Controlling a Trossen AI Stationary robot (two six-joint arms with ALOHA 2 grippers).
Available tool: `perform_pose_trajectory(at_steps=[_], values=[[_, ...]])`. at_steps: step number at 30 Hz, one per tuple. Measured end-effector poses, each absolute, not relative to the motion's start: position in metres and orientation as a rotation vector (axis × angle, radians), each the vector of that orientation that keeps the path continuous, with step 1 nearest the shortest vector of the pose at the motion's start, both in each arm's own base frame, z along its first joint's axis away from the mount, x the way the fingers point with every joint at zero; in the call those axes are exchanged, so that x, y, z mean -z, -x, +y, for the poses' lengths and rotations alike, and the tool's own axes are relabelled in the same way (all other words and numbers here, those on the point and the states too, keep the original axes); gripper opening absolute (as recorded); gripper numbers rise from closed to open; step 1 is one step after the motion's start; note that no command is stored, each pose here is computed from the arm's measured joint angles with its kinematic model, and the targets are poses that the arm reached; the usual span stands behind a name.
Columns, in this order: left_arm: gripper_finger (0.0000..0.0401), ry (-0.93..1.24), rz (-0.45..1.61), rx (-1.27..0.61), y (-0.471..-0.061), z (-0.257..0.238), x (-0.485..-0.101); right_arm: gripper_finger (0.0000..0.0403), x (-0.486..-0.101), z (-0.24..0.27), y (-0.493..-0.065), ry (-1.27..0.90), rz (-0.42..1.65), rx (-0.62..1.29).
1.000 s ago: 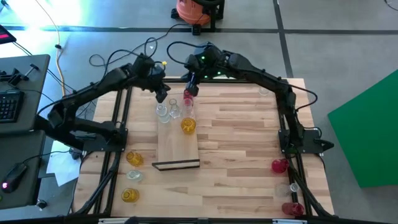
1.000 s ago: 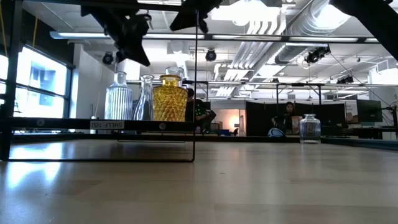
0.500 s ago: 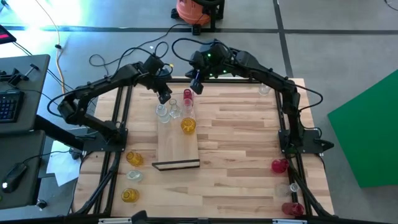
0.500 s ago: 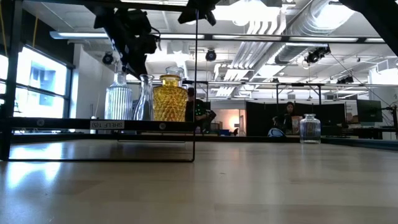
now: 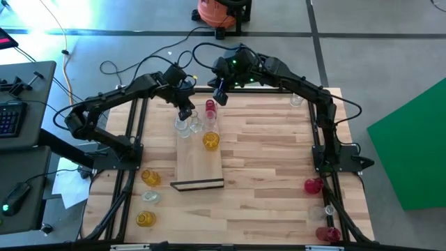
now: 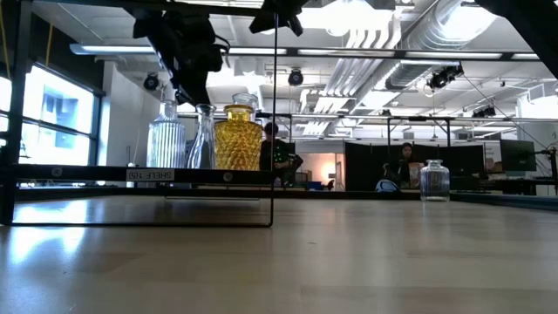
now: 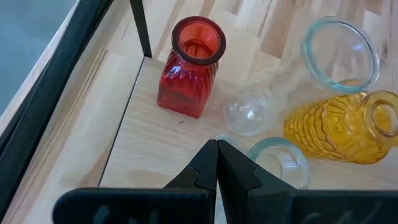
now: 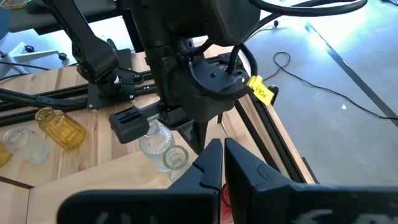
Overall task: Sort vases onto shelf
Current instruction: Adjust the transparent vase on the shelf
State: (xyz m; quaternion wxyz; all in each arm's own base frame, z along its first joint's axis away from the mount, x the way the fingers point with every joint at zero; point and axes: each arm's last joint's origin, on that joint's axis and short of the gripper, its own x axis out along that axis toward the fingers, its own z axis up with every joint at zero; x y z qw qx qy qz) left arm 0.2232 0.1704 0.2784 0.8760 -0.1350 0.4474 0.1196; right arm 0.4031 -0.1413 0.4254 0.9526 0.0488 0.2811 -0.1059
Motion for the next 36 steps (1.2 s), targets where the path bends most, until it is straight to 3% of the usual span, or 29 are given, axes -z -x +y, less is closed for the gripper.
perform_pose_trajectory(at_steps=[36], values=[[0.0,0.31,0.959,-0.209,-0.23,0.156,-0.278,0.0,-0.425,-0.126,-0.409,-0.096,0.573,0.18]])
